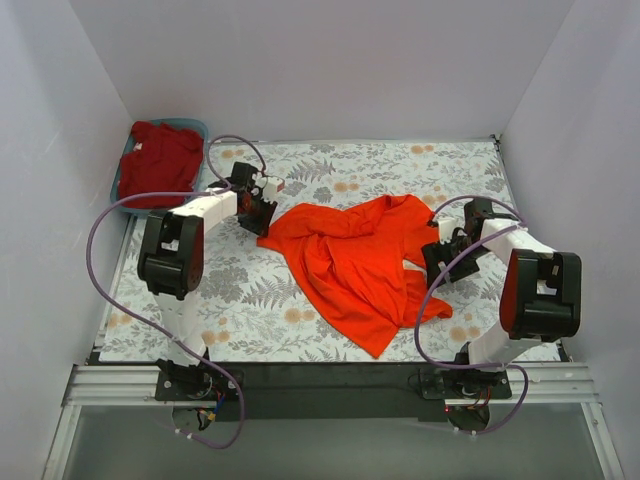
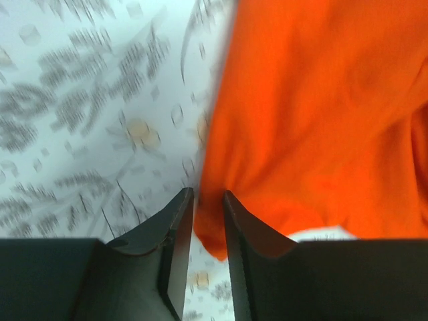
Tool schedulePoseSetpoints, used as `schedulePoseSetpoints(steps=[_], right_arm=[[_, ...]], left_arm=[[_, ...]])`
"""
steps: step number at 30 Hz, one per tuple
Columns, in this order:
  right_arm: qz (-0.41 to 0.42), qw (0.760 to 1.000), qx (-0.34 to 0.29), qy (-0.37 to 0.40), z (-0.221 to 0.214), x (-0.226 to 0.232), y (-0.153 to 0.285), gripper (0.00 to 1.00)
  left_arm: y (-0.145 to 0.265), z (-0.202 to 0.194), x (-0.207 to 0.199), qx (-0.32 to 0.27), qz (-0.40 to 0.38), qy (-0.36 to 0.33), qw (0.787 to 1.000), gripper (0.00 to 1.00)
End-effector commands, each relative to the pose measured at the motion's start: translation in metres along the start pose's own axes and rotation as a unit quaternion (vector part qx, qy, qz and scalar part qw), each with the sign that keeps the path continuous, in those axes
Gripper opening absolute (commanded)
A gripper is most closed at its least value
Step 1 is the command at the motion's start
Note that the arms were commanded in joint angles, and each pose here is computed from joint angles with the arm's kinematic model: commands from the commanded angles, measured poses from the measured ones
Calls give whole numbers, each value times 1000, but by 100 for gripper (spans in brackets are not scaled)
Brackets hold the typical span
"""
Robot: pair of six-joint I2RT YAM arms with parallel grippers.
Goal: Fold and stack the t-shirts
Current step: Flatten the tshirt out
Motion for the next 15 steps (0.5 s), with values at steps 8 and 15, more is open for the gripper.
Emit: schedulePoseSetpoints(steps=[8, 15], right_arm=[[-66, 996, -64, 11, 60, -60, 35, 88], [-97, 992, -84, -13, 103, -116, 35, 89]], left_arm=[[22, -18, 18, 32, 11, 20, 999, 24], [23, -11, 11, 40, -7, 35, 999, 59]])
Point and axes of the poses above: each gripper's point midway between its finger pads, its own y axis back along the fingers, its own x axis along the line the jaws close on, z = x × y, the point moved 1 cm from there along y, back along the fingers, and after that the axes turned 15 degrees about y, right-handed, at the moved point
